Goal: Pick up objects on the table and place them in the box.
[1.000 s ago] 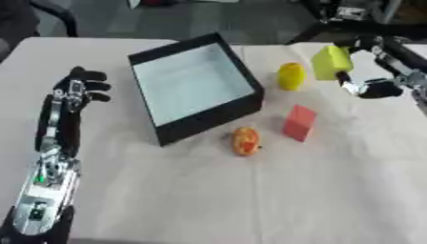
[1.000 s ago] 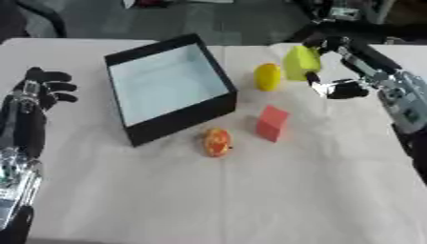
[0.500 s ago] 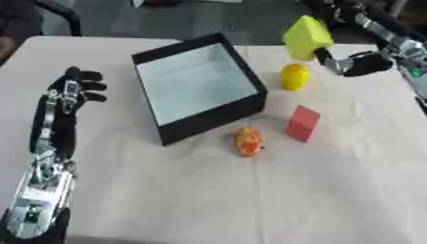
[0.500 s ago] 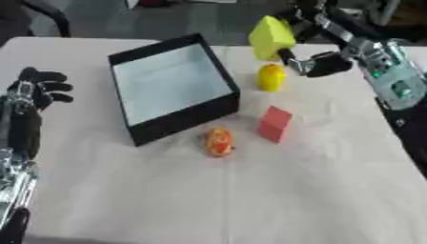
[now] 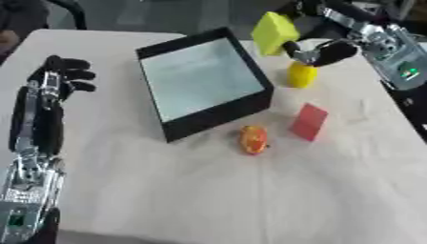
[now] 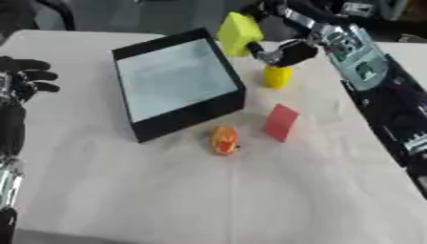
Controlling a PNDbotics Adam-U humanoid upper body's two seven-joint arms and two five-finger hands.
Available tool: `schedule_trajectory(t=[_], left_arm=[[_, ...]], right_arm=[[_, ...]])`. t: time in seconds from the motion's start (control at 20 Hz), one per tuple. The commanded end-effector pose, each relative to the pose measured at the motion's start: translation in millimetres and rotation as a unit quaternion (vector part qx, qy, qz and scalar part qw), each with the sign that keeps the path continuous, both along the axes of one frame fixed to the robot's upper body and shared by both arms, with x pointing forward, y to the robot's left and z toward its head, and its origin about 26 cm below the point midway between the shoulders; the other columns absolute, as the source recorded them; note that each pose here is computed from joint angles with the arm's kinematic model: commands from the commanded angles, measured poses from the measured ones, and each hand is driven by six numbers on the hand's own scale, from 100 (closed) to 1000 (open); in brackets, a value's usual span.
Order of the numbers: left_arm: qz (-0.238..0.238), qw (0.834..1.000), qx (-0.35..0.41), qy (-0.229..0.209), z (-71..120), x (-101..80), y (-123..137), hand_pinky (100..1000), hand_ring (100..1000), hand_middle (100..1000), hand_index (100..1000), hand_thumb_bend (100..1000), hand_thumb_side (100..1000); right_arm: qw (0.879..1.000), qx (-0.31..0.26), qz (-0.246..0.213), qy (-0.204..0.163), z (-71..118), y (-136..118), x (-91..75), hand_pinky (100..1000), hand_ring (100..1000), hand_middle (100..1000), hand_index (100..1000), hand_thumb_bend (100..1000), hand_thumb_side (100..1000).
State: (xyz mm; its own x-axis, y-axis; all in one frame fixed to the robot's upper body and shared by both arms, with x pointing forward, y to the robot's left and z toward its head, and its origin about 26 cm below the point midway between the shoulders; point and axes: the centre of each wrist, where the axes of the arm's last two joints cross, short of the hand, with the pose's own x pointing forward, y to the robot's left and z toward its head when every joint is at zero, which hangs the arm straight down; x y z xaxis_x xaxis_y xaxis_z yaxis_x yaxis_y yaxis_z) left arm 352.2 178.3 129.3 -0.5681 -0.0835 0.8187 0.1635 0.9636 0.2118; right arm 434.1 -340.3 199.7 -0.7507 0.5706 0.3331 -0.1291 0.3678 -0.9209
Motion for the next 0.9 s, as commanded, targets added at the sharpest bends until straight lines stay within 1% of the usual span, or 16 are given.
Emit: schedule_trajectory(t=[0.05,0.35,0.5,0.8,0.9], left_arm=[[-0.018,1.0,-0.003,-0.023,13.8,-0.9,-6,584,626,605,656,100,884],[-0.028,0.999,-0.006,-0.028,16.2,-1.6,-10,585,626,605,656,100,882],[-0.03,0.999,-0.007,-0.03,16.9,-1.8,-11,585,626,605,656,100,882],[-0.034,0.999,-0.01,-0.033,18.3,-2.2,-13,584,626,605,656,100,882],[-0.035,0.999,-0.011,-0.034,18.7,-2.3,-14,585,626,605,656,100,882]], right_arm=[[1.0,-0.015,-0.011,-0.008,7.9,-6,4.8,808,742,463,731,100,222],[0.999,-0.034,-0.018,0.016,-12.0,-2,11.6,815,758,529,789,100,209],[0.999,-0.044,-0.018,0.023,-20.2,2,14.5,818,772,579,822,100,206],[0.998,-0.057,-0.002,0.015,-26.4,13,17.4,821,785,627,851,100,204],[0.998,-0.064,0.006,0.007,-25.4,17,18.0,824,795,673,866,100,202]])
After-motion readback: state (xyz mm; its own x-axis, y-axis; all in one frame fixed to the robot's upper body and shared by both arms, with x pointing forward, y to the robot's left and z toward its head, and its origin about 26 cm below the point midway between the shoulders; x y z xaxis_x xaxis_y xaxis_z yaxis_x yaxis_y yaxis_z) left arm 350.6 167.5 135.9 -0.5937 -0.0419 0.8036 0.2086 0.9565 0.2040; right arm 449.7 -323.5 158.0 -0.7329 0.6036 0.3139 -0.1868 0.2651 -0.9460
